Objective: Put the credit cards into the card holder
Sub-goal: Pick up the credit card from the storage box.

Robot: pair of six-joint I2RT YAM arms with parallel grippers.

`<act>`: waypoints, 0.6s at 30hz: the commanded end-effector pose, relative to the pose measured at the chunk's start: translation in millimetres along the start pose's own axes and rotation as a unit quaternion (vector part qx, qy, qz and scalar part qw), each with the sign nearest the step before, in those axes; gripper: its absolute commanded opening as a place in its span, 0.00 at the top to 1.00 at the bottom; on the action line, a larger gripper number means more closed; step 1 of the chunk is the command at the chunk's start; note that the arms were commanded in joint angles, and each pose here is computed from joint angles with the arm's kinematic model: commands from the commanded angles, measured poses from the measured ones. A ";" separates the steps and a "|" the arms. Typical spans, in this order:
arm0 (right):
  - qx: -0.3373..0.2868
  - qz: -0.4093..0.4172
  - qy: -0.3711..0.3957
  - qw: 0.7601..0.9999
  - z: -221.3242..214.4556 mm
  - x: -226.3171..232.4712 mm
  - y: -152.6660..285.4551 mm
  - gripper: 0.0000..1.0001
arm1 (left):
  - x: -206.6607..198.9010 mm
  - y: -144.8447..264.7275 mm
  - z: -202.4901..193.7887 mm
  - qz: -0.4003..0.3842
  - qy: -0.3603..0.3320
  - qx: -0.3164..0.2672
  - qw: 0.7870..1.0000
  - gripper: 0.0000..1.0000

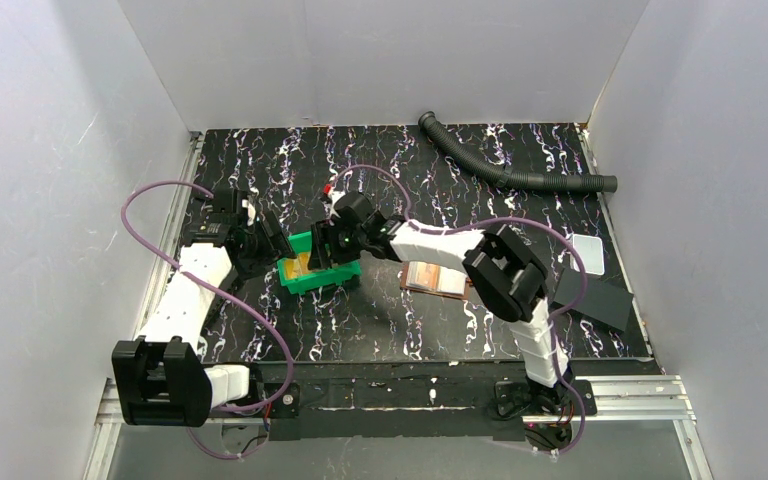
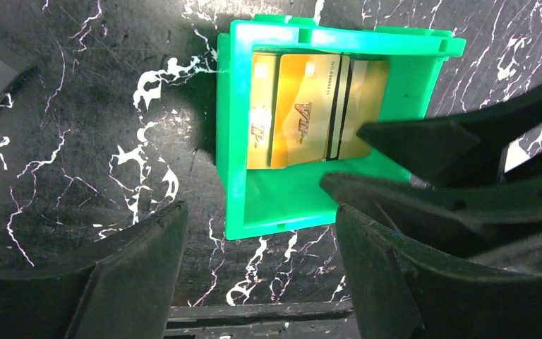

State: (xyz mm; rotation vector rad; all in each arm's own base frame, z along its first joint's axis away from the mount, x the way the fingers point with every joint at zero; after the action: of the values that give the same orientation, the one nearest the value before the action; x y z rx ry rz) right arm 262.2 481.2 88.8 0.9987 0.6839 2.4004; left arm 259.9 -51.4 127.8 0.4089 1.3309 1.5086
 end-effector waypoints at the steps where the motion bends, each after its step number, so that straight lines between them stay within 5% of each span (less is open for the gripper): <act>1: -0.003 -0.030 0.037 0.999 18.4 -3.8 -11.0 0.27 | 4.2 11.9 -6.0 0.014 0.012 0.013 1.000 0.25; 7: -0.009 -0.081 0.057 0.995 39.0 -17.1 6.9 0.14 | 16.0 21.2 -20.7 0.048 0.033 0.040 0.997 0.24; 11: -0.010 -0.089 0.046 0.995 47.1 -16.4 -1.0 0.14 | 26.0 19.9 -31.9 0.090 0.041 0.075 0.992 0.25; 18: -0.021 -0.082 0.030 0.996 45.0 -15.8 -16.4 0.18 | 12.8 32.3 -2.5 0.117 0.003 0.055 0.992 0.24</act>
State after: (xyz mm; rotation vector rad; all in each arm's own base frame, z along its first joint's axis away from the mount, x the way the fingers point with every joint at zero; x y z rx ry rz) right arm 304.8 488.0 106.4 0.8055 0.7132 2.3192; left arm 229.6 -44.9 129.3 0.6129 1.4797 1.5867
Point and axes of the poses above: each gripper's point midway between its finger pads, its own y axis back along the fingers, its own x axis along the line the jaws close on, z = x × y, the point moved 1 cm from there along y, back along the fingers, and after that the axes turned 6 degrees about y, right-handed, at the moved point
